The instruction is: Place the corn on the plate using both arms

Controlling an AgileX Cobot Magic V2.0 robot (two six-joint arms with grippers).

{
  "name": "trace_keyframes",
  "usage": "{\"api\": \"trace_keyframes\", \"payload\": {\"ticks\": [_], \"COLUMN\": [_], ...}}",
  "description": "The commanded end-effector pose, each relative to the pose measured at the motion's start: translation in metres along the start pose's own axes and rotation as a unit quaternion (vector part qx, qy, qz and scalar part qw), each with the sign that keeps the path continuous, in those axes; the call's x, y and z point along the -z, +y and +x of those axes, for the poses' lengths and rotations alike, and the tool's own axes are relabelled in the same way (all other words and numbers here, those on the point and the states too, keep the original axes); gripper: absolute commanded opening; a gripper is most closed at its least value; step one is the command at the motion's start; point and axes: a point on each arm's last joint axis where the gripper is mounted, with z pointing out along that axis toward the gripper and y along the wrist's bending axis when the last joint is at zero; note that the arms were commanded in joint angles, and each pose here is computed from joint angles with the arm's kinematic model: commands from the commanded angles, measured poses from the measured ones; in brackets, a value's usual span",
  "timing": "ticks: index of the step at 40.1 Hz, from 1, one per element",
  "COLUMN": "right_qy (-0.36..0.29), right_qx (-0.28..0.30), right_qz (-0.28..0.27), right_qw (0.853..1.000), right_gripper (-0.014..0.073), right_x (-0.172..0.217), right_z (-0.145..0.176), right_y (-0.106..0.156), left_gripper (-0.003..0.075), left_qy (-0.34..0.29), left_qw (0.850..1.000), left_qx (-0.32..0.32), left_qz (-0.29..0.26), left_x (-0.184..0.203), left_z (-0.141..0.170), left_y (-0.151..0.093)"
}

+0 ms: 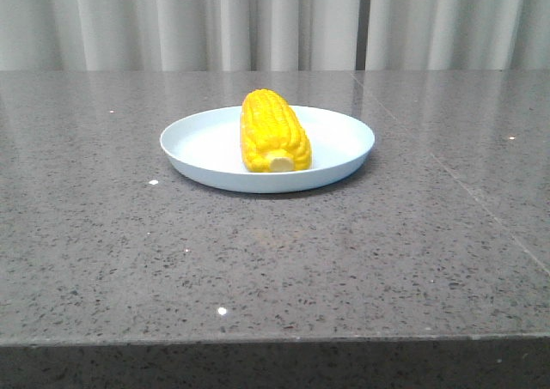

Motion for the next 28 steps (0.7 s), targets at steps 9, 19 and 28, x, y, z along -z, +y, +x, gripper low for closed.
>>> {"api": "trace_keyframes", "payload": {"ticks": [9, 19, 28], "right_qy": [-0.048, -0.049, -0.088], "right_qx": [0.009, 0.014, 0.027], "right_qz": [-0.003, -0.001, -0.019], "right_qw": [0.999, 0.999, 0.996], "right_gripper": [-0.0068, -0.0068, -0.0068], "right_x": [0.003, 0.002, -0.006], "right_z": [-0.015, -0.015, 0.022], "right_y": [0.001, 0.001, 0.001], "left_gripper": [-0.002, -0.002, -0.002], "left_qy": [-0.05, -0.05, -0.05], "left_qw": [0.999, 0.999, 0.999], "left_qx": [0.009, 0.009, 0.009], "left_qz": [0.002, 0.002, 0.002], "left_x": [0.002, 0.002, 0.002], "left_z": [-0.007, -0.007, -0.007], "left_y": [0.0, 0.0, 0.0]}}
